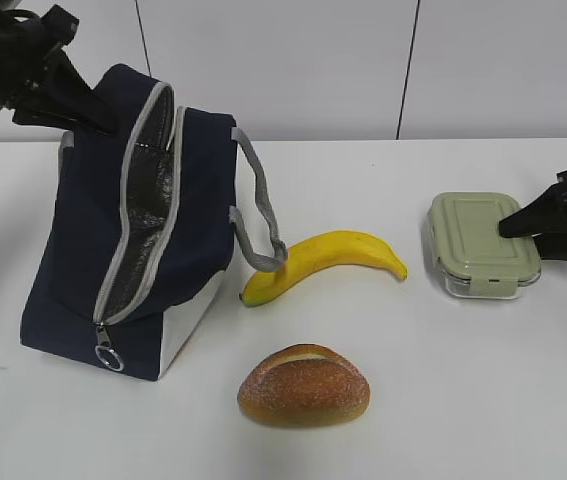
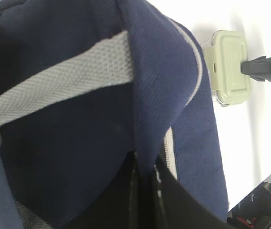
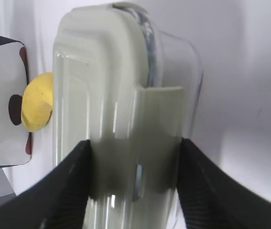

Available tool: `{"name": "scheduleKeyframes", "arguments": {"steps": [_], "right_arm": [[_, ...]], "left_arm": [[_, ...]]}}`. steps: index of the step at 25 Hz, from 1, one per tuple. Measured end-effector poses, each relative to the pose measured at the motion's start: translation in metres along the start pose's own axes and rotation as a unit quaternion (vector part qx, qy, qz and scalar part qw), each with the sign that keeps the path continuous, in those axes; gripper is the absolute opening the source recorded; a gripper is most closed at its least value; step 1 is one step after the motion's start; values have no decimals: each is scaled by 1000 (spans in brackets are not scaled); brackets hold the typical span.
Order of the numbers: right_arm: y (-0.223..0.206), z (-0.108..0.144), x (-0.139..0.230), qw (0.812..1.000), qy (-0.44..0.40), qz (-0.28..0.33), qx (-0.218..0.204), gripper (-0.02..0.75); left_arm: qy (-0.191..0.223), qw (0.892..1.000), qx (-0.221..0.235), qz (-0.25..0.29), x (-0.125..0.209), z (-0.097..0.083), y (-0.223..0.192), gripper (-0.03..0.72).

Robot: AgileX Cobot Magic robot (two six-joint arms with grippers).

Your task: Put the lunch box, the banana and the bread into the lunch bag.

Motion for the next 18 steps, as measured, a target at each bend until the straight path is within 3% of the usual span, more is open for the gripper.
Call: {"name": "scheduleKeyframes", "arguments": {"steps": [18], "right_arm": [[8,7,-3,1000,-1,-15,18,403]], "left_arm": [[0,1000,0,0,0,0,0,-16]]}}
Point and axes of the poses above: a point on each arm's last joint axis where the gripper is mounted, y pointing back along that axis away from the gripper, z along the wrist's bending axis when the last joint is at zero, x = y × z, the point moved 3 cm from there along -y, pointing out along that axis toward the gripper, and after that the axes turned 11 degrees about -y, right-handed, at the moved point
